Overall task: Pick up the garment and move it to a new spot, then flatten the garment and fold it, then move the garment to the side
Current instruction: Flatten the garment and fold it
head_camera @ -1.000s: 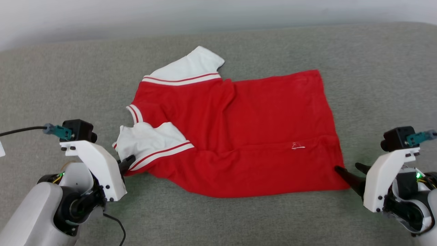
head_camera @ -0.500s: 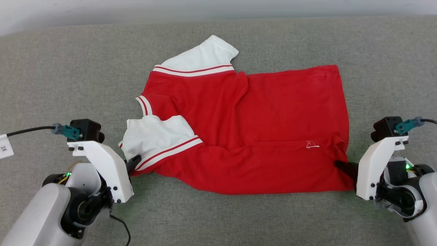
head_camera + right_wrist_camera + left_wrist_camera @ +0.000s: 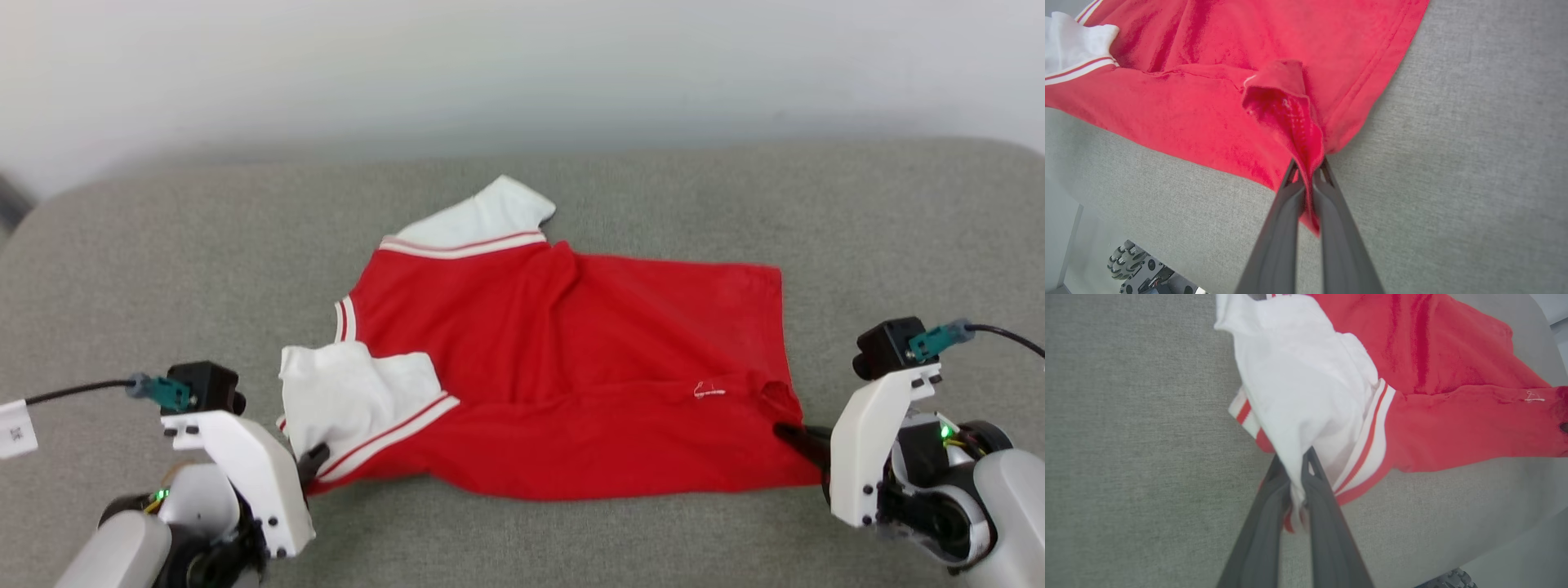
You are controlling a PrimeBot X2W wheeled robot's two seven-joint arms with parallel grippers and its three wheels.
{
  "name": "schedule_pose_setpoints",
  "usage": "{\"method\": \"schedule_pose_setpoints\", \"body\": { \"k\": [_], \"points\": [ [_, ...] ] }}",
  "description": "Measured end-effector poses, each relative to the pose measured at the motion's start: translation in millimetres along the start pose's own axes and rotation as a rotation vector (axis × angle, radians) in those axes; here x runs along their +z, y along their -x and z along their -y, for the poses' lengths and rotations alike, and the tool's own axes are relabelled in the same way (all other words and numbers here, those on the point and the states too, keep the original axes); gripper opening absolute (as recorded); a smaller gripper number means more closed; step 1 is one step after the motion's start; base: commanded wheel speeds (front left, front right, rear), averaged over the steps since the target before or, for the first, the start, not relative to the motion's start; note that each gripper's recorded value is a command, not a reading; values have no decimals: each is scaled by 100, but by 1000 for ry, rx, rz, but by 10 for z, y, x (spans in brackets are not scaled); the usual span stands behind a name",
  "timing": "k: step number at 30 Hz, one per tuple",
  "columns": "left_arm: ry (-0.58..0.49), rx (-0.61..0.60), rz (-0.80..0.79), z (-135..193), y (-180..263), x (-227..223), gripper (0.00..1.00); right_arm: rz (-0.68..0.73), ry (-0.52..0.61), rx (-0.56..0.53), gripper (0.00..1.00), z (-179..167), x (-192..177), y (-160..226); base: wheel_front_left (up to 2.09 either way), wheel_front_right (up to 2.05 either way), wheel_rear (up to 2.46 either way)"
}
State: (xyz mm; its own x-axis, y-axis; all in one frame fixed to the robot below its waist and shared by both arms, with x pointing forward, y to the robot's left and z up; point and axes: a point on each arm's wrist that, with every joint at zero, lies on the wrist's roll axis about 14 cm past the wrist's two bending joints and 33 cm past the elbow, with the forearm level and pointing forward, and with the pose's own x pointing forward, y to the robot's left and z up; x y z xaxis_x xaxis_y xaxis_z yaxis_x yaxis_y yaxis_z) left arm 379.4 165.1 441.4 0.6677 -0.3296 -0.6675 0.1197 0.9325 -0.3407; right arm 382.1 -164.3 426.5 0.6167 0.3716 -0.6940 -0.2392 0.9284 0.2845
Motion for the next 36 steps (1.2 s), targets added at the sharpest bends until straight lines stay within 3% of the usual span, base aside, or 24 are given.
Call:
{"method": "schedule_pose_setpoints", "body": {
  "k": [9, 15, 16, 17, 18, 19, 20, 23, 30, 36],
  "points": [
    [14, 25, 56, 3, 487, -220, 0, 75, 17, 12, 0, -128, -76, 394, 0, 0, 0],
    [99, 5, -43, 26, 476, -648, 0, 12, -45, -2, 0, -74, -392, 367, 0, 0, 0],
    [116, 3, -45, 31, 449, -675, 20, 4, -63, -4, 24, -64, -450, 348, 0, 0, 0],
    [130, 1, -56, 24, 417, -719, 41, 7, -79, -5, 84, -57, -489, 325, 0, 0, 0],
    [138, 2, -75, 22, 384, -777, 41, 8, -94, -6, 84, -55, -527, 298, 0, 0, 0],
    [144, 4, -86, 12, 351, -814, 93, 9, -104, -7, 100, -53, -561, 275, 0, 0, 0],
    [151, 6, -82, -1, 315, -811, 100, 26, -107, -12, 100, -46, -563, 261, 0, 0, 0],
    [148, 16, -65, -40, 233, -755, 100, 122, -92, -34, 100, -4, -450, 277, 0, 0, 0],
    [57, 88, 122, -190, 197, -251, 100, 498, 14, -133, 100, 123, 54, 628, 0, 0, 0],
    [-25, 77, 293, -4, 138, 291, 100, 719, 60, -214, 100, 179, 316, 987, 0, 0, 0]
  ]
}}
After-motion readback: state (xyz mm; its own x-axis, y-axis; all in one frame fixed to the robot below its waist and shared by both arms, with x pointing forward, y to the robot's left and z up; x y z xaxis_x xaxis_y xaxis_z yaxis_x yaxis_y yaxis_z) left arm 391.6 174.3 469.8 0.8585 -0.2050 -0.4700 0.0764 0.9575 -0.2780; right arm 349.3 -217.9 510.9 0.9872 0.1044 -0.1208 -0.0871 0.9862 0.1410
